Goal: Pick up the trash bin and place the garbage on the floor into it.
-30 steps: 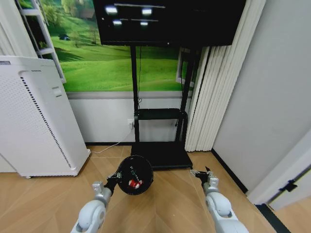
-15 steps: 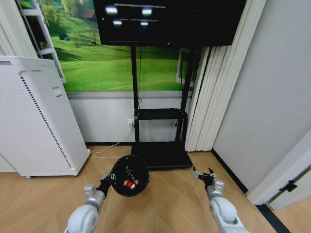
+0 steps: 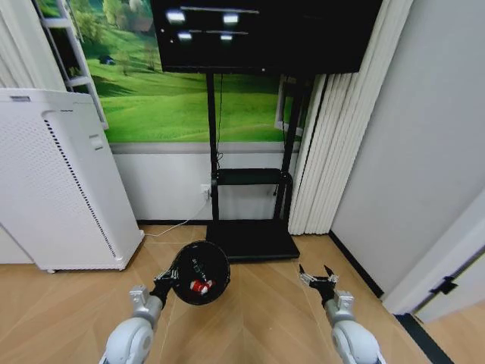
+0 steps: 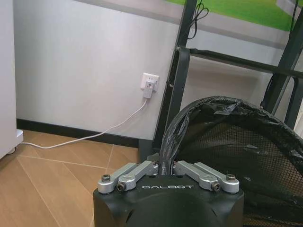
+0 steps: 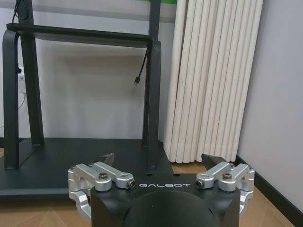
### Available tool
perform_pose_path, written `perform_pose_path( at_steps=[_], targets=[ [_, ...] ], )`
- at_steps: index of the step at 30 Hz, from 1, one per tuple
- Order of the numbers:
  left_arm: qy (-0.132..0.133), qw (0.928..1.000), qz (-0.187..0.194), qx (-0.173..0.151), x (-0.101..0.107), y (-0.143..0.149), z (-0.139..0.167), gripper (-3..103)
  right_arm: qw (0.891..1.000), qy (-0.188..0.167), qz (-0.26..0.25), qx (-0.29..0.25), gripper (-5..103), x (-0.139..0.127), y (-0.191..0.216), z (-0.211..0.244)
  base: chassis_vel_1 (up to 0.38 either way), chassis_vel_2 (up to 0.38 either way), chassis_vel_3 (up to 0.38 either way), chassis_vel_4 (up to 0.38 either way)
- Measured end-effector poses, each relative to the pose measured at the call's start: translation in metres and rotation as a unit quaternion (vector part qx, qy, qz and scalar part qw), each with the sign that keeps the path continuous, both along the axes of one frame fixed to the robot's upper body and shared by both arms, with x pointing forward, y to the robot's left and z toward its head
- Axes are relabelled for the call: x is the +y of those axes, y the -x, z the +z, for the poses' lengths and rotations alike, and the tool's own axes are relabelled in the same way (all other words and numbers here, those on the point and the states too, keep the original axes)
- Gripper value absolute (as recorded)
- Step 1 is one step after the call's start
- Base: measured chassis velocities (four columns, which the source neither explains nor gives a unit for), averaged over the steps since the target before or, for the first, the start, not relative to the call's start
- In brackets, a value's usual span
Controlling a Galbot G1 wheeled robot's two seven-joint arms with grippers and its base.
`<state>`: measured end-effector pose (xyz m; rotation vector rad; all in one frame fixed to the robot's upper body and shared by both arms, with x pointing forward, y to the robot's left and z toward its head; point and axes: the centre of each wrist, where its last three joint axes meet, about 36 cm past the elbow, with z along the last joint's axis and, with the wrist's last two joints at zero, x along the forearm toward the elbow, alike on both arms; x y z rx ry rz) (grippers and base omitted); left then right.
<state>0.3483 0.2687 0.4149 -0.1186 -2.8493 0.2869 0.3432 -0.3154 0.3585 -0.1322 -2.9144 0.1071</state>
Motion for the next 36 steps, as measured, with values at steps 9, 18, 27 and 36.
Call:
perform_pose_path(
  at_steps=[9, 18, 27, 36],
  targets=[
    [0.0, 1.0, 0.003, 0.001, -0.001, 0.0, 0.0, 5, 1.0, 0.009, 0.002, 0.002, 100, -0.002, 0.002, -0.003, 0.117, -0.131, -0.131, 0.133],
    [0.0, 1.0, 0.006, 0.001, -0.001, -0.002, 0.0, 5, 1.0, 0.026, 0.008, 0.006, 100, -0.001, 0.002, -0.007, 0.193, -0.137, -0.207, 0.149],
    [-0.001, 0.9999, 0.011, 0.002, 0.003, -0.003, -0.001, 5, 0.999, 0.031, 0.008, 0.013, 100, 0.0, 0.001, -0.011, 0.308, -0.033, -0.319, 0.022],
    [0.0, 0.9999, 0.011, 0.002, 0.002, -0.004, -0.002, 5, 0.999, 0.033, 0.007, 0.017, 100, -0.001, 0.003, -0.014, 0.401, 0.098, -0.4, -0.081]
  ],
)
